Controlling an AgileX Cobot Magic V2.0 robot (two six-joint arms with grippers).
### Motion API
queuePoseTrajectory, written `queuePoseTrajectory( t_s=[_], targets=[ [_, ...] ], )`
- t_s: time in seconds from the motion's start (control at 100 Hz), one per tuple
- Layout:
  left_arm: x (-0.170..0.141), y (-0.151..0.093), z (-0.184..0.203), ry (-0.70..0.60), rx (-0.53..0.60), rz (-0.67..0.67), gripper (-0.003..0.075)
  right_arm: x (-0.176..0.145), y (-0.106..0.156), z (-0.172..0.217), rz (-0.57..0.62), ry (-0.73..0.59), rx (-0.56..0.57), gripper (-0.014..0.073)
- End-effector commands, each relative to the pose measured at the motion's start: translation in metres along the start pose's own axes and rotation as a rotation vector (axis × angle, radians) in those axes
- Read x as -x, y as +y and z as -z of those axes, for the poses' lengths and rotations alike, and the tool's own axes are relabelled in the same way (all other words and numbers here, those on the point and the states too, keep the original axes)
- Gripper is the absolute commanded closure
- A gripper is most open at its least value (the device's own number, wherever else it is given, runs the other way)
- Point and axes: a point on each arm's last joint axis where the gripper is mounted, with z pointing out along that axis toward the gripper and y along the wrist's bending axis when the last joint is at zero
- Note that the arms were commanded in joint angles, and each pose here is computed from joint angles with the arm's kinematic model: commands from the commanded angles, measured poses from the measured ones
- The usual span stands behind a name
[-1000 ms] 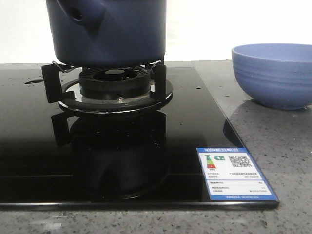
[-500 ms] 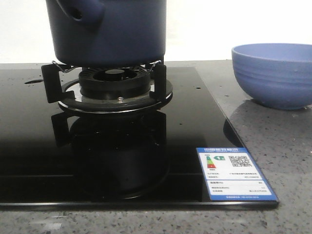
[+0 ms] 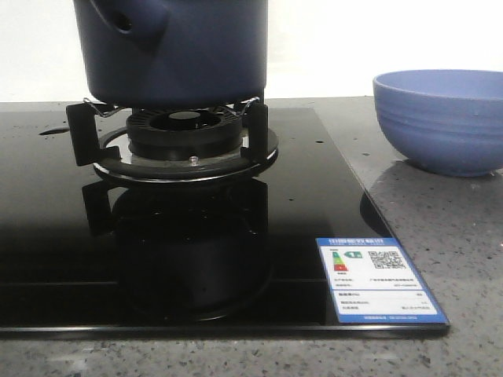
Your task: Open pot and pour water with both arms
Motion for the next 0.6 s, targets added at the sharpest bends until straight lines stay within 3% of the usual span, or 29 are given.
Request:
queuePoseTrajectory(
  t_s=[0.0, 0.37, 0.59],
  targets=[
    [0.025, -0.001, 0.001, -0.127, 0.016, -0.002, 0.0225, 0.017, 0.001, 0.003, 0.001, -0.1, -0.006, 0.0188],
    [0.016, 0.001, -0.017, -0.117, 0.037, 0.0, 0.0225, 0.017, 0.001, 0.003, 0.002, -0.1, -0.006, 0.0188],
    [0.023, 0.003, -0.016, -0.196, 0.067, 0.005, 0.0225, 0.016, 0.001, 0.003, 0.002, -0.079, -0.001, 0.0188]
  ],
)
